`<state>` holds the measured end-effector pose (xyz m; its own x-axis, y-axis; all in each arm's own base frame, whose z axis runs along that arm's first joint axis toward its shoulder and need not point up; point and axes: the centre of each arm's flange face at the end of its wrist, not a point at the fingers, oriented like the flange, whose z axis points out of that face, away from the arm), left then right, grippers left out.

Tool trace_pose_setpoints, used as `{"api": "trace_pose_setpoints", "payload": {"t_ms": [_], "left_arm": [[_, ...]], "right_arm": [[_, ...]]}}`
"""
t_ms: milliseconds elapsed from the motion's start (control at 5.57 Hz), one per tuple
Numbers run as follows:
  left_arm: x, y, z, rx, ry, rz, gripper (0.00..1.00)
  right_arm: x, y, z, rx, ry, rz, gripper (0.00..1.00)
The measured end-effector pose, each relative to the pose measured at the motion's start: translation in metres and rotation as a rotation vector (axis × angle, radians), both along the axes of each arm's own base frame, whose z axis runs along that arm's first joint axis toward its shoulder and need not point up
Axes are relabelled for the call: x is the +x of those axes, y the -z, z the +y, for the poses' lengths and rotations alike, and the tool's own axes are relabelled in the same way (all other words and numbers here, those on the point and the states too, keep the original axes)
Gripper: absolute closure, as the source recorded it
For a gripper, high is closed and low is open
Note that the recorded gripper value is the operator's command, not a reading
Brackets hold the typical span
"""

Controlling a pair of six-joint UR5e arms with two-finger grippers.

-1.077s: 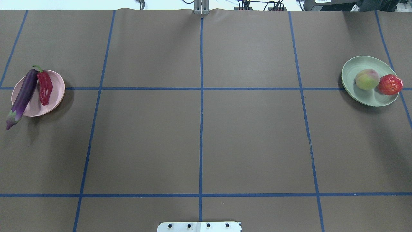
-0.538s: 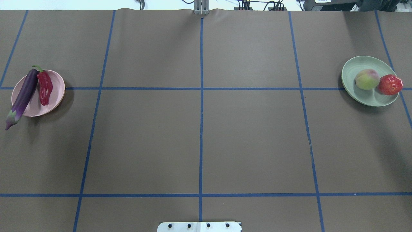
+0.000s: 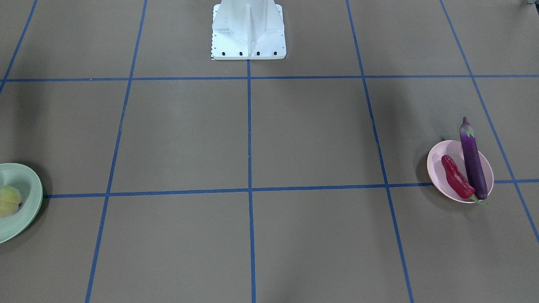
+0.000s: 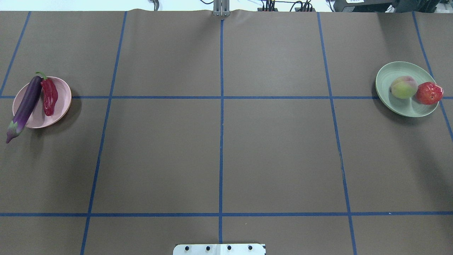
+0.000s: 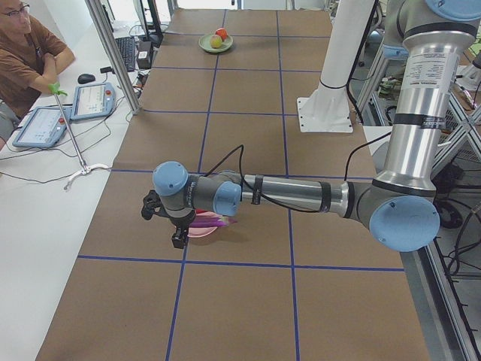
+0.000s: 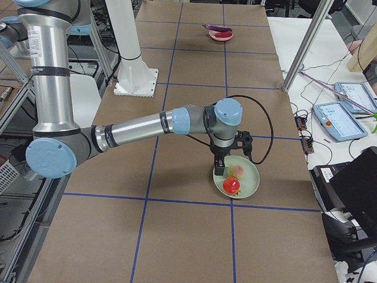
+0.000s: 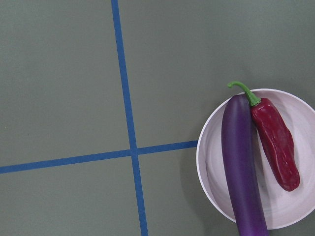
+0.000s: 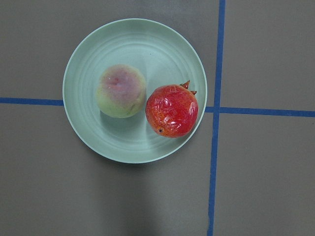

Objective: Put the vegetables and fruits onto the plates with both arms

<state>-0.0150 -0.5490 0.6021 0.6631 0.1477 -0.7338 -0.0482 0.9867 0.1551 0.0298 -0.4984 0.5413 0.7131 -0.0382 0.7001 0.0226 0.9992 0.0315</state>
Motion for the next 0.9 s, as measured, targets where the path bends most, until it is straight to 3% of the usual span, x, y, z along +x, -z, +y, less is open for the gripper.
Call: {"api": "trace_pose_setpoints", "payload": {"t_ms": [897], "left_arm": [[0.001,0.026,0.01,-0.005,0.046,0.011,0.0]], "right_arm": [[-0.002,-0.003,-0.003,-0.008,0.004,-0.014,0.0]]}}
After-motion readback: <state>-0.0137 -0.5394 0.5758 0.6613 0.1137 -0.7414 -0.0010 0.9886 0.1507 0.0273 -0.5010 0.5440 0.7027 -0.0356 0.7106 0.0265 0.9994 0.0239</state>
